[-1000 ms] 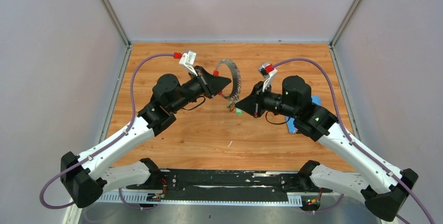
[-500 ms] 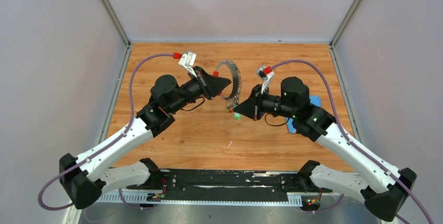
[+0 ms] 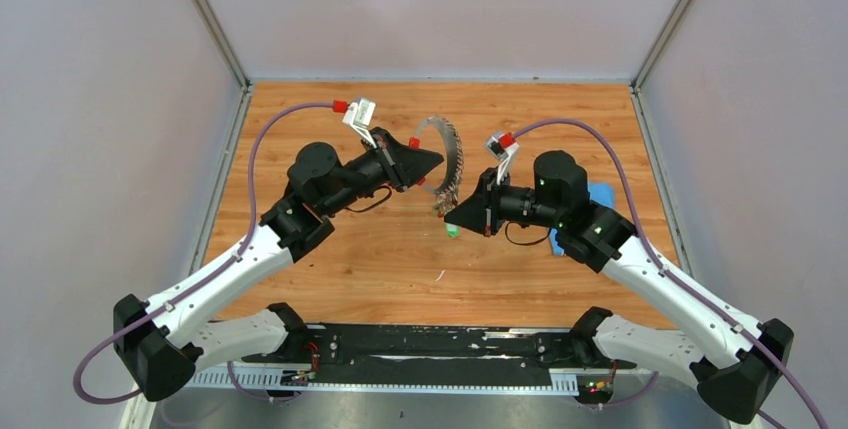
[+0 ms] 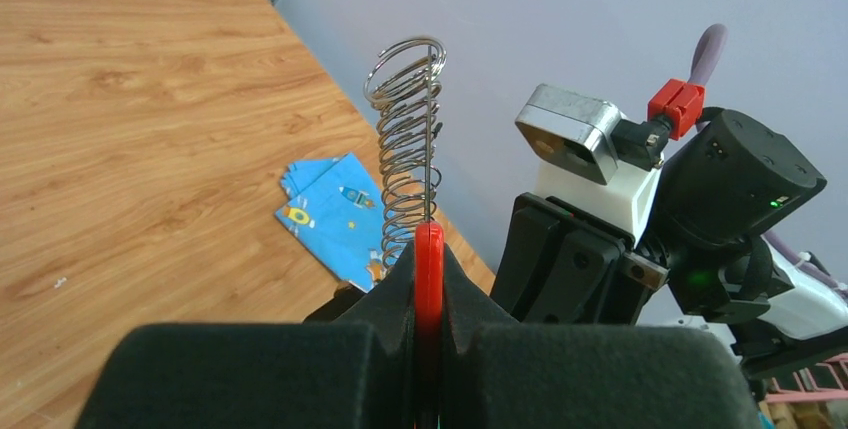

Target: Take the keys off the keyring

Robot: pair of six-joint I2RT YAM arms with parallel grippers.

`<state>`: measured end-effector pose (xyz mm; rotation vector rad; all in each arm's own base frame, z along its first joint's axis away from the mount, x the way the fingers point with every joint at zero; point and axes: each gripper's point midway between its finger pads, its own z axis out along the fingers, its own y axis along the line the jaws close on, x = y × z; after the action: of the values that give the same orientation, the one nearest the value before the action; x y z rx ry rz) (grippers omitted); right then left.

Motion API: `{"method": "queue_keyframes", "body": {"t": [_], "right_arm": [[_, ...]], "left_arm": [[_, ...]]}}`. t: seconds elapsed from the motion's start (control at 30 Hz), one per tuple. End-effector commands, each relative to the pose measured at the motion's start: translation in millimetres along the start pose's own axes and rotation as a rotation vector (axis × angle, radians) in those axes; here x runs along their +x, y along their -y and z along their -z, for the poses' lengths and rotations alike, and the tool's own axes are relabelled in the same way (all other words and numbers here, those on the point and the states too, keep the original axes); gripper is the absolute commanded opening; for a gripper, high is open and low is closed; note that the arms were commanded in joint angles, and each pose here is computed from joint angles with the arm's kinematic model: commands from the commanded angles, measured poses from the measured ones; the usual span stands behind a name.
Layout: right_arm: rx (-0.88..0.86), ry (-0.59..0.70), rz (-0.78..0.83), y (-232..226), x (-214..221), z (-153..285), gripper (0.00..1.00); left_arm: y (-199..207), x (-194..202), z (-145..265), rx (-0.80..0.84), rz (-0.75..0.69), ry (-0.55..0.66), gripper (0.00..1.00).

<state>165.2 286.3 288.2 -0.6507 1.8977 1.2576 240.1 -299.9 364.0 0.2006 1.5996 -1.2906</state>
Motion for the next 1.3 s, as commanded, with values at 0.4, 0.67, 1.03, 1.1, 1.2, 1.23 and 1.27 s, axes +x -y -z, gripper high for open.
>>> {"method": "queue_keyframes", "body": {"t": [0.4,0.67,1.03,1.1,1.2,1.23,1.27], "right_arm": [[-0.028,-0.013,0.071,-17.5,-19.0,12.3,0.01],[-0.034,-0.047,0.040,-18.3,-17.9,7.6,0.01],[-0.006,-0.108,-0.020,-11.9,-9.7,2.0,0.01],[-0.002,-0.108,-0.030,-11.8,-9.8,1.9,0.01],[0.000,-0.105,-0.037,-12.1,-11.0,1.9,0.01],[-0.003,-0.102,-0.037,-13.3,-12.0,2.2,0.01],[-0.004,-0.100,-0.037,-14.0,-13.0,2.6,0.01]], "left_arm": [[24.4,2.1,-1.4,0.179,-0.136,-0.070,0.00],[33.5,4.5,3.9,0.231,-0.213,-0.074,0.00],[46.0,2.6,13.1,0.271,-0.290,-0.053,0.00],[48.4,3.9,14.2,0.281,-0.302,-0.054,0.00],[50.1,7.9,14.4,0.293,-0.312,-0.064,0.00],[50.4,9.0,14.5,0.296,-0.315,-0.066,0.00],[50.2,10.0,14.5,0.296,-0.317,-0.068,0.00]]}}
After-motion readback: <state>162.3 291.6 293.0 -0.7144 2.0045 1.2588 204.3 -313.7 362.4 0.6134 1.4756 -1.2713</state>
